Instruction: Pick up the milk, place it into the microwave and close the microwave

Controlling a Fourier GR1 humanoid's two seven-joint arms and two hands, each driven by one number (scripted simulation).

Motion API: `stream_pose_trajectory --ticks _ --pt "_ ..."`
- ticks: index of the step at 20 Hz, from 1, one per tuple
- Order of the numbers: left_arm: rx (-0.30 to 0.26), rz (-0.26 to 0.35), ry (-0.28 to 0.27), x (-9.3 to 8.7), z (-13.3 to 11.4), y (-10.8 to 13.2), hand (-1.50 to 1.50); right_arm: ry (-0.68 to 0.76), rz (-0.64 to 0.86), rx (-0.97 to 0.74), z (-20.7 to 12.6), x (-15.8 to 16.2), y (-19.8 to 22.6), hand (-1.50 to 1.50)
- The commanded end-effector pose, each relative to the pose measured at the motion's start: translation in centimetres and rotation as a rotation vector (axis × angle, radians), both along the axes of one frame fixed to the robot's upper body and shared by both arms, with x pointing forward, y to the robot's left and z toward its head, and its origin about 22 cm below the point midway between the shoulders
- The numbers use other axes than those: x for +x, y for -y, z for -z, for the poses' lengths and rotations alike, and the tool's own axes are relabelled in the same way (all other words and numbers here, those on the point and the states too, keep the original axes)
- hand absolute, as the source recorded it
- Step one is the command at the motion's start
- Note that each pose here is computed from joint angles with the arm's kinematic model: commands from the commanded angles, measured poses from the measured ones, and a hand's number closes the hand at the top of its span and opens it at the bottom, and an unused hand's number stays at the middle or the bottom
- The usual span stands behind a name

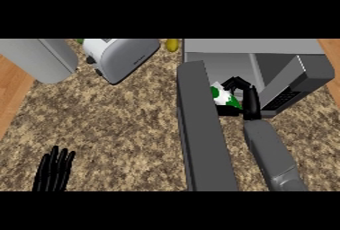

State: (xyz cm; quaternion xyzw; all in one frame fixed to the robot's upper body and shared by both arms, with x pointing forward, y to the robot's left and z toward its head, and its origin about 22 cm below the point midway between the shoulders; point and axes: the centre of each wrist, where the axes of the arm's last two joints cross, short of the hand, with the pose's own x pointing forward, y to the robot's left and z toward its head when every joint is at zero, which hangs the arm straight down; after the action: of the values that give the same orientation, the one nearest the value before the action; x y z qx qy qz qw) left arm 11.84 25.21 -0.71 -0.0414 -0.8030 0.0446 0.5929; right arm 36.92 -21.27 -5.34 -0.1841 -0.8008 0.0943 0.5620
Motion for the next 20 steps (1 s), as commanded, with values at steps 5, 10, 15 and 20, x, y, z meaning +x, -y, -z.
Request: stream_pose_trajectory --ticks 5,10,15,20 --pt "-0.014 0.047 -0.014 1.4 0.1 0.9 -1.50 -0.022 0.124 -0.186 -3.4 3.6 1.5 1.50" --pt "-0.012 0.051 0.039 0.7 -1.1 0.2 -1.50 -0.034 0.196 -0.261 -4.0 4.1 2.6 1.50" --pt "0.083 0.036 -0.011 1.6 0.0 -0.4 -1.50 -0.011 0.301 -0.357 -4.8 4.5 3.6 1.50" --pt "0.120 0.041 -0.013 1.4 -0.1 -0.4 -1.50 0.024 0.426 -0.373 -6.4 5.6 3.4 1.50"
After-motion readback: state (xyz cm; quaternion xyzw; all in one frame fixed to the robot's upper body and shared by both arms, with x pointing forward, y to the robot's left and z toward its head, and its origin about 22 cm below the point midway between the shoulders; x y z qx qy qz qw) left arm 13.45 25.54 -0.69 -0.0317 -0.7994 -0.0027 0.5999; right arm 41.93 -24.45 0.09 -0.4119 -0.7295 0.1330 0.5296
